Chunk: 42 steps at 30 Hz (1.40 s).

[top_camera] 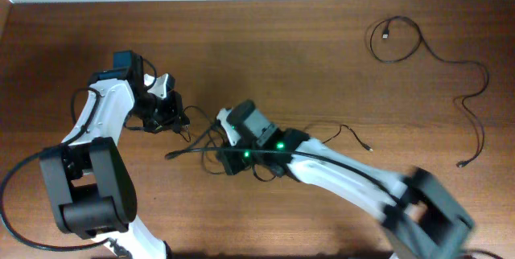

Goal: Untangle cables

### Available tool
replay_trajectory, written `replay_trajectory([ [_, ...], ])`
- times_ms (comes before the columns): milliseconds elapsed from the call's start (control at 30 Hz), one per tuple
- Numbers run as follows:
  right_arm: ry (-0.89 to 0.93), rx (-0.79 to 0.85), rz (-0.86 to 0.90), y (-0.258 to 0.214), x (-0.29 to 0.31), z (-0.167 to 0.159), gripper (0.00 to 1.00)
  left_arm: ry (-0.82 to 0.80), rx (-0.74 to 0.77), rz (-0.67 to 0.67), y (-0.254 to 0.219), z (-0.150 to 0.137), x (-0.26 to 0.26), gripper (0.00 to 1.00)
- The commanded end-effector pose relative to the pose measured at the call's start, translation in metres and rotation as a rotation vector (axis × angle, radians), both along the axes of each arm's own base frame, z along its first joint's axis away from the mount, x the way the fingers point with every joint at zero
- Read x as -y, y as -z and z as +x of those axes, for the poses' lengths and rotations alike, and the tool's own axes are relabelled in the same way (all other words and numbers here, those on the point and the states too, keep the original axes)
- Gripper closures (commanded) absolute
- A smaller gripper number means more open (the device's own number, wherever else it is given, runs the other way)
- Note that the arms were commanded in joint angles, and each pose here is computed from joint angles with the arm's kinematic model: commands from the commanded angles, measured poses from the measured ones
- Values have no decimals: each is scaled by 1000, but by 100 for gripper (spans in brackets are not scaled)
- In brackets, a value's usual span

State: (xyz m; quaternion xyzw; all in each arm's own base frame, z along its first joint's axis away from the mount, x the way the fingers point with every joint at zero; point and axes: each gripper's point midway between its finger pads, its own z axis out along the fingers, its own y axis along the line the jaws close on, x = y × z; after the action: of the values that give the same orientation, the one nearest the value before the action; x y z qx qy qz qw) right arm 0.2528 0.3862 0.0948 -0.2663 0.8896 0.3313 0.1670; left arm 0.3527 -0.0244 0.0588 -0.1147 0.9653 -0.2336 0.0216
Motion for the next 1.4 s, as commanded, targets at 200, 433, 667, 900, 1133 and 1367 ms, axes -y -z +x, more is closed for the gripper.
replay_trajectory([
  [200,134,453,374,-299,67,-20,96,19,1,3,3,0,0,98],
  [433,295,390,15,-258,131,-20,96,19,1,3,3,0,0,97],
  [667,277,66,-428,-137,148,-31,96,19,1,4,3,0,0,92],
  [900,269,-82,-639,-60,144,-13,96,25,-14,-4,0,-4,2,14],
  [1133,401,-357,-479,-38,172,11,96,146,227,4,-94,3,29,6],
  [1367,505,-493,-266,70,154,-8,1,337,-29,36,-67,-71,79,1],
])
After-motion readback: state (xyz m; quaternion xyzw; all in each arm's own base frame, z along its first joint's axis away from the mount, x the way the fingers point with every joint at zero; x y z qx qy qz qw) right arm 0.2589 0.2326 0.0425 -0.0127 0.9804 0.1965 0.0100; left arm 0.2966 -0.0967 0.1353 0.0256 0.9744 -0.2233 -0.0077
